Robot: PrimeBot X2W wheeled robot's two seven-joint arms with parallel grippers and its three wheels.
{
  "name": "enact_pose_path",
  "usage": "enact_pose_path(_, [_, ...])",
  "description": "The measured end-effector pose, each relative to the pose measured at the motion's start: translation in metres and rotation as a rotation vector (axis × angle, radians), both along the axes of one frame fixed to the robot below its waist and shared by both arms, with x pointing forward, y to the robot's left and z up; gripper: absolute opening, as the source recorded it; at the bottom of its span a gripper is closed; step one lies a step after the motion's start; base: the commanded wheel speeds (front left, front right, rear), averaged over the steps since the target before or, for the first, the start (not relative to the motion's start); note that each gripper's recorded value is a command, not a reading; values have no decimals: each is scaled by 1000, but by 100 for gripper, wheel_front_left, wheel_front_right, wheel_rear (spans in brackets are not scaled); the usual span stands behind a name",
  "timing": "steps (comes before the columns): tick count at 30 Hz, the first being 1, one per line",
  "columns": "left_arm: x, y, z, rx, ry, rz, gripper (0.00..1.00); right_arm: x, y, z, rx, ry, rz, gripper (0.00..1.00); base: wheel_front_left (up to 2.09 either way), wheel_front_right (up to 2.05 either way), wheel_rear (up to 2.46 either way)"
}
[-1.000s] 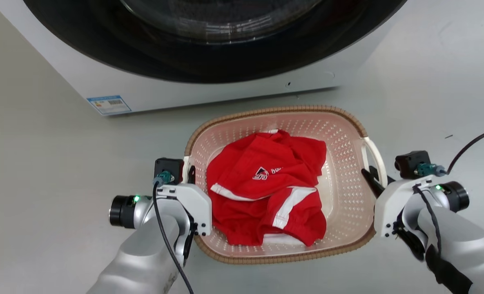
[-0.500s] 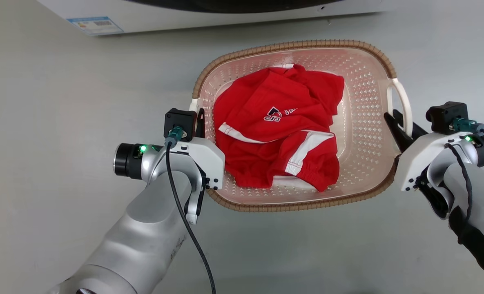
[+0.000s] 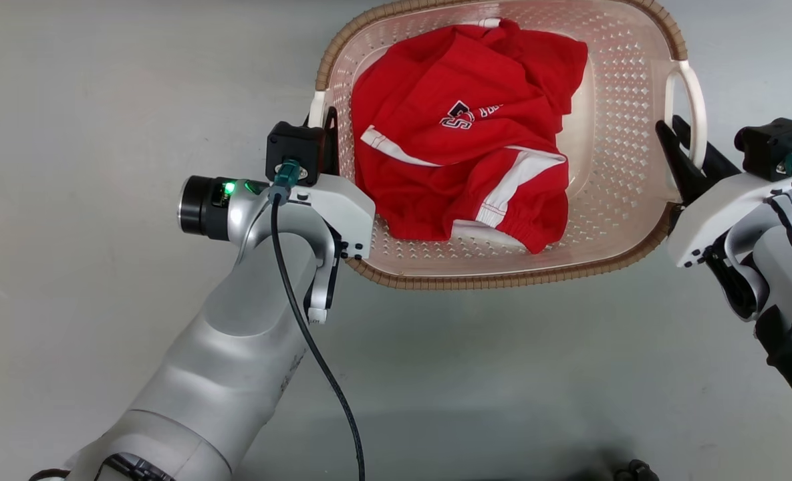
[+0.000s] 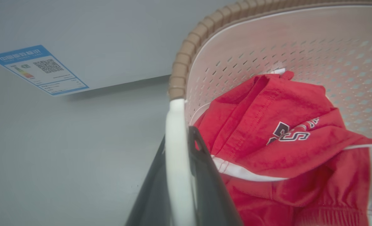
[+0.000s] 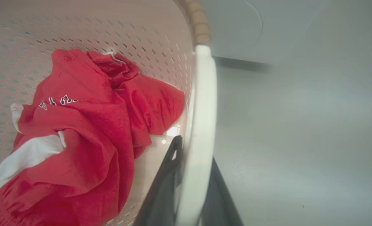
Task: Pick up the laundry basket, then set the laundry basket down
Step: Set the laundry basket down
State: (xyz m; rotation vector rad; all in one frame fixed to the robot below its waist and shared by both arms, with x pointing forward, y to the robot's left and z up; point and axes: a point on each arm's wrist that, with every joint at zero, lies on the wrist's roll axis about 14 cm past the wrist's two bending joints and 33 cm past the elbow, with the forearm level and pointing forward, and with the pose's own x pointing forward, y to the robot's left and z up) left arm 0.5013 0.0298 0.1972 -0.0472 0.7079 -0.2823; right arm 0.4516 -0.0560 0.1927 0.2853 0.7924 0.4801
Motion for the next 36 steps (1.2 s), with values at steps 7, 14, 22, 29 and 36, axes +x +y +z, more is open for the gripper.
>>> enact_pose_path(7, [1, 4, -12, 4, 2, 9, 0, 4, -1, -10, 3, -6, -12, 0, 0, 0, 0])
enact_pose_path(14, [7, 4, -20, 0, 0, 15, 0, 7, -3, -21, 4, -1, -26, 0, 0, 0, 0])
enact_pose_path(22, [7, 3, -30, 2, 4, 10, 0, 6, -5, -31, 7, 16, -42, 0, 0, 0, 0])
enact_pose_path(29, [8, 3, -35, 0, 10, 11, 0, 5, -6, -36, 6, 20, -45, 0, 0, 0, 0])
enact_pose_path(36, [4, 2, -40, -3, 23, 9, 0, 3, -5, -41, 6, 31, -42, 0, 0, 0, 0])
